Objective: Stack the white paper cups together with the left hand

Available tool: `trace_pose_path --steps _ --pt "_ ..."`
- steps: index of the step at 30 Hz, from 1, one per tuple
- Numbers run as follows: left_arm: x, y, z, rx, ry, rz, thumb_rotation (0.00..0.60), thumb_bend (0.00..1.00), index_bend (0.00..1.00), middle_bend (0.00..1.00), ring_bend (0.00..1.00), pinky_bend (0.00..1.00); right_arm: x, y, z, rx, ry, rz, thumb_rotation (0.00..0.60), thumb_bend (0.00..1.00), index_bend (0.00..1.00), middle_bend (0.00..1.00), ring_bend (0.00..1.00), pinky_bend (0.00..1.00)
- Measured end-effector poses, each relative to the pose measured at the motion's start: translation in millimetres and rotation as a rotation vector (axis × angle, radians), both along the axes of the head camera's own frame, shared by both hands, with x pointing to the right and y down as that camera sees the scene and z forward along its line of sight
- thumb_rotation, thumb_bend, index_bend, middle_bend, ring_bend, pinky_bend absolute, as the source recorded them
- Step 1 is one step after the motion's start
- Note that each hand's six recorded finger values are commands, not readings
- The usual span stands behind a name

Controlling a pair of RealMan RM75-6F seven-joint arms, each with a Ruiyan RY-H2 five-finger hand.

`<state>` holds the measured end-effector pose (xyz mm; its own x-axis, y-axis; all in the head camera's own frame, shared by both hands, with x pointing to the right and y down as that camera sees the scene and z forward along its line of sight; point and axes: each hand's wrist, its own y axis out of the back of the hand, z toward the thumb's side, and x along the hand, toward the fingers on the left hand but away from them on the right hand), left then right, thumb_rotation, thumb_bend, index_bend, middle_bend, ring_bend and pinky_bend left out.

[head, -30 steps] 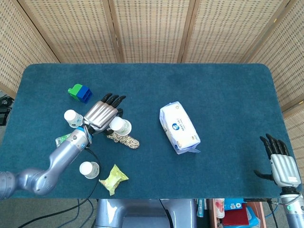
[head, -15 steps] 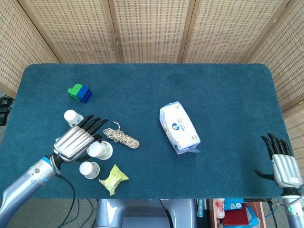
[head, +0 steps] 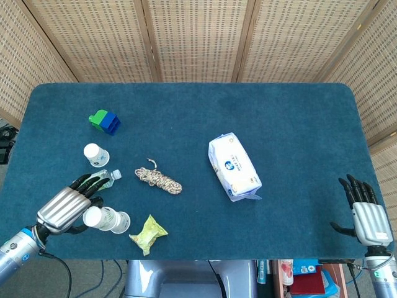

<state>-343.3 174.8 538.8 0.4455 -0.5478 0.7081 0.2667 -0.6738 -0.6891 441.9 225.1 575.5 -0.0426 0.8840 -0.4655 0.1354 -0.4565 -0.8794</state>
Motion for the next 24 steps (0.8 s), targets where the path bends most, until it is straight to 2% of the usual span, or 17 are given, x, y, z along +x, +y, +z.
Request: trace_pose_path --steps 8,15,18,20,24 --pt "1.7 2.3 19.1 -0.032 0.002 -0.005 0.6 0.27 0.46 0.0 0.0 0.0 1.0 -0.3 -0.6 0.005 0.003 0.005 0.6 0.0 0.0 0.0 0.0 0.0" --pt "6.0 2.4 28.2 -0.031 -0.01 0.01 0.6 0.26 0.46 0.0 0.0 0.0 2.0 -0.7 -2.3 0.01 -0.002 0.011 0.6 0.0 0.0 0.0 0.0 0.0" --pt "6.4 3.2 33.1 -0.033 -0.026 0.016 0.6 0.27 0.39 0.0 0.0 0.0 2.3 -1.1 -3.3 0.015 -0.004 0.013 0.6 0.0 0.0 0.0 0.0 0.0" --pt "6.7 4.7 37.2 -0.042 -0.035 0.016 0.6 0.27 0.29 0.0 0.0 0.0 2.2 -1.1 -3.9 0.017 -0.004 0.012 0.6 0.0 0.0 0.0 0.0 0.0" --pt "7.7 6.1 43.9 -0.046 -0.045 0.014 0.6 0.27 0.19 0.0 0.0 0.0 1.8 -0.6 -3.9 0.017 -0.005 0.011 0.6 0.0 0.0 0.0 0.0 0.0"
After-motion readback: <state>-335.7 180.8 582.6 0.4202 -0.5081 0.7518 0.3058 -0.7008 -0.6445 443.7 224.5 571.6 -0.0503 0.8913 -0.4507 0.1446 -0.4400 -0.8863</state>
